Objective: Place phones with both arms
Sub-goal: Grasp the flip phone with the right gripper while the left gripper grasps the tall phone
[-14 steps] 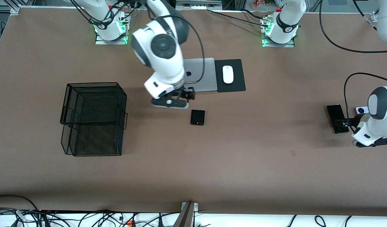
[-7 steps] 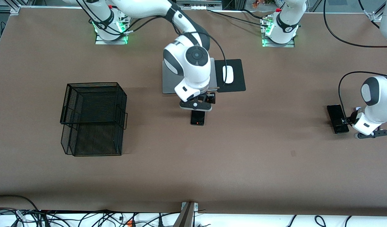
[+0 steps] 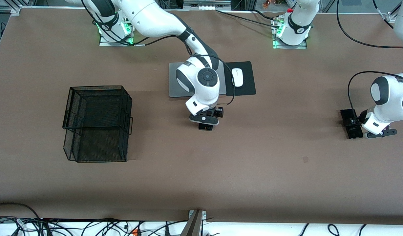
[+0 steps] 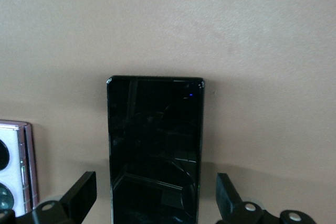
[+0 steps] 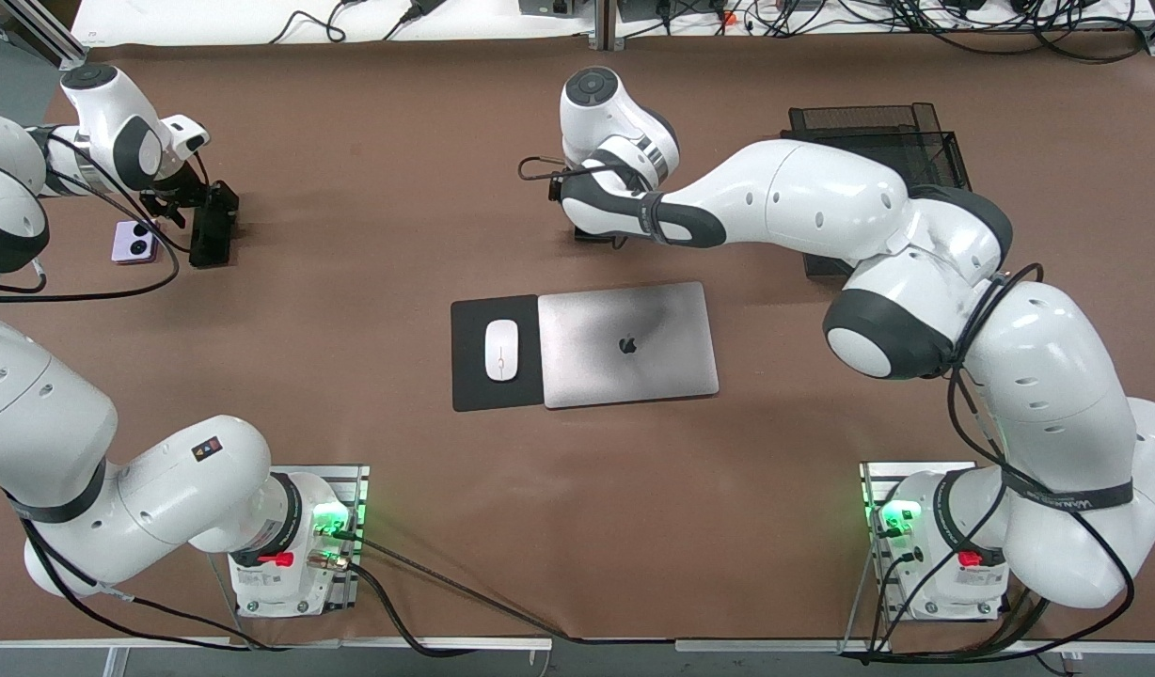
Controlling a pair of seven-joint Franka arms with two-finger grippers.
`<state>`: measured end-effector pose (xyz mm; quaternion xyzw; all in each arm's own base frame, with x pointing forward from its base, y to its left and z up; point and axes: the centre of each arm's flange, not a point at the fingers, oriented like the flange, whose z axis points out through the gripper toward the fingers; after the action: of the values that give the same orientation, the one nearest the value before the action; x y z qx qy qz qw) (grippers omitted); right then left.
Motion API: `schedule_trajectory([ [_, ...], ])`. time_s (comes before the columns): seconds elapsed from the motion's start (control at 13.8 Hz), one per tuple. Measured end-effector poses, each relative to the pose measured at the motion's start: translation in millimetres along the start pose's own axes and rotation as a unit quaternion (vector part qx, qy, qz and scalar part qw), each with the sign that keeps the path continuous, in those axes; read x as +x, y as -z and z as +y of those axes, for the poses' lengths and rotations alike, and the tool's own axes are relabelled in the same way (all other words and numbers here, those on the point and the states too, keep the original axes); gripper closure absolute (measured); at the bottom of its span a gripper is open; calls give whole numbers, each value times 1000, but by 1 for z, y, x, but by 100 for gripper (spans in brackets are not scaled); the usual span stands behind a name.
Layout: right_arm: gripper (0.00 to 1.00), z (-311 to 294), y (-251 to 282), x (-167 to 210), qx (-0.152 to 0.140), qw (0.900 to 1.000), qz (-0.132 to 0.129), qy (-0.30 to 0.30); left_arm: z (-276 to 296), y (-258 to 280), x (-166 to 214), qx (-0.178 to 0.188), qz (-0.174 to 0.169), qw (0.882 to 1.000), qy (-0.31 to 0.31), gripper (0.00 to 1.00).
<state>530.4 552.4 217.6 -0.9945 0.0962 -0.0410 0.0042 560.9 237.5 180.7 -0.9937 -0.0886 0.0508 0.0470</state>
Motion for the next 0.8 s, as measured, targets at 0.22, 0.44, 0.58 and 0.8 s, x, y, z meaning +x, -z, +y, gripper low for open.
schedule_trajectory([
  [0.22,0,0,-15,-1,3,1000,2,-4,-5,-5,-3,-2,-2,1000,-13,0],
  [0.44,0,0,-28,-1,9,1000,7,-3,-9,-15,-5,-7,-5,1000,-13,0],
  [0.58,0,2,-39,-2,8,1000,7,-3,-7,-19,-5,-10,-6,1000,-15,0],
  [0.8,0,6,-48,0,3,1000,8,-5,0,-17,-3,-12,-3,1000,-22,19],
])
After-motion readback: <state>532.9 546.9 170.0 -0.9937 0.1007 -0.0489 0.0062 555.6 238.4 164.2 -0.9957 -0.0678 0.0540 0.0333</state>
